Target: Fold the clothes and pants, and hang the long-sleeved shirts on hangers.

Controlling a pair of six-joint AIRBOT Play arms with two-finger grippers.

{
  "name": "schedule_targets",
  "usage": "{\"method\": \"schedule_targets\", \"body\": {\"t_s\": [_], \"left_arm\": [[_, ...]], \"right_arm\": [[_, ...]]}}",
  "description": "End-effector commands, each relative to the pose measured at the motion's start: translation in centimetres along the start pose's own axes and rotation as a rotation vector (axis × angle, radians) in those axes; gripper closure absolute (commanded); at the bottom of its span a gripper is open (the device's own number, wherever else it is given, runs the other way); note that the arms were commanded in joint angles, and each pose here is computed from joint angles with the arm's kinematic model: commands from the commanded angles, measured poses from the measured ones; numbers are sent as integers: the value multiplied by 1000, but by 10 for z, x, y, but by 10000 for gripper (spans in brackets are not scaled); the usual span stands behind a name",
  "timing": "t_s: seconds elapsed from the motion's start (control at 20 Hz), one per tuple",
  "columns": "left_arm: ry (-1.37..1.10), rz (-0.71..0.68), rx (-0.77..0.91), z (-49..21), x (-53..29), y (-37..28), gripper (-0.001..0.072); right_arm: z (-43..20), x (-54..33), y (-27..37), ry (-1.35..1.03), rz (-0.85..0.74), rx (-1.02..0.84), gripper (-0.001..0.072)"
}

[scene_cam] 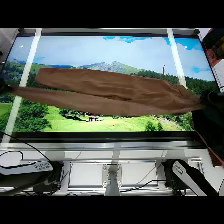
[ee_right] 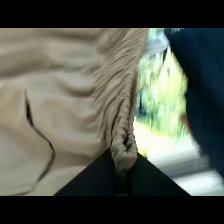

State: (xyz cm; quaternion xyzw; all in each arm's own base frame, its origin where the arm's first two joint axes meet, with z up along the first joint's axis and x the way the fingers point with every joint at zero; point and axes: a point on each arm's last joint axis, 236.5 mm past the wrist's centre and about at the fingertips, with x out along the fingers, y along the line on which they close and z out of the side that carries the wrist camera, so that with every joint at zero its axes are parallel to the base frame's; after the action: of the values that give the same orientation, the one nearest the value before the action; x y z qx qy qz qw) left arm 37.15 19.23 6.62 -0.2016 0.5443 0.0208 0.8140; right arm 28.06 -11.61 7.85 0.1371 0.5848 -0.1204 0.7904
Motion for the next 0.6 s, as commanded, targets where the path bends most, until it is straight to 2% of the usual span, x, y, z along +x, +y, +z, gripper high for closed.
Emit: {"method": "schedule_targets", "body": {"t_s": [0.0, 0.25, 0.5, 0.55], "left_arm": [[217, 290, -60, -57, -5, 68, 691], [473, 389, -67, -131, 23, 106, 690], [499, 433, -77, -139, 31, 119, 688], [491, 435, -74, -138, 32, 120, 685]], "right_arm": [[-64, 11, -4, 262, -13, 9, 670], [-121, 49, -3, 441, 8, 26, 669], [-151, 74, -1, 509, 21, 40, 669], [-150, 74, -1, 502, 20, 40, 624]]}}
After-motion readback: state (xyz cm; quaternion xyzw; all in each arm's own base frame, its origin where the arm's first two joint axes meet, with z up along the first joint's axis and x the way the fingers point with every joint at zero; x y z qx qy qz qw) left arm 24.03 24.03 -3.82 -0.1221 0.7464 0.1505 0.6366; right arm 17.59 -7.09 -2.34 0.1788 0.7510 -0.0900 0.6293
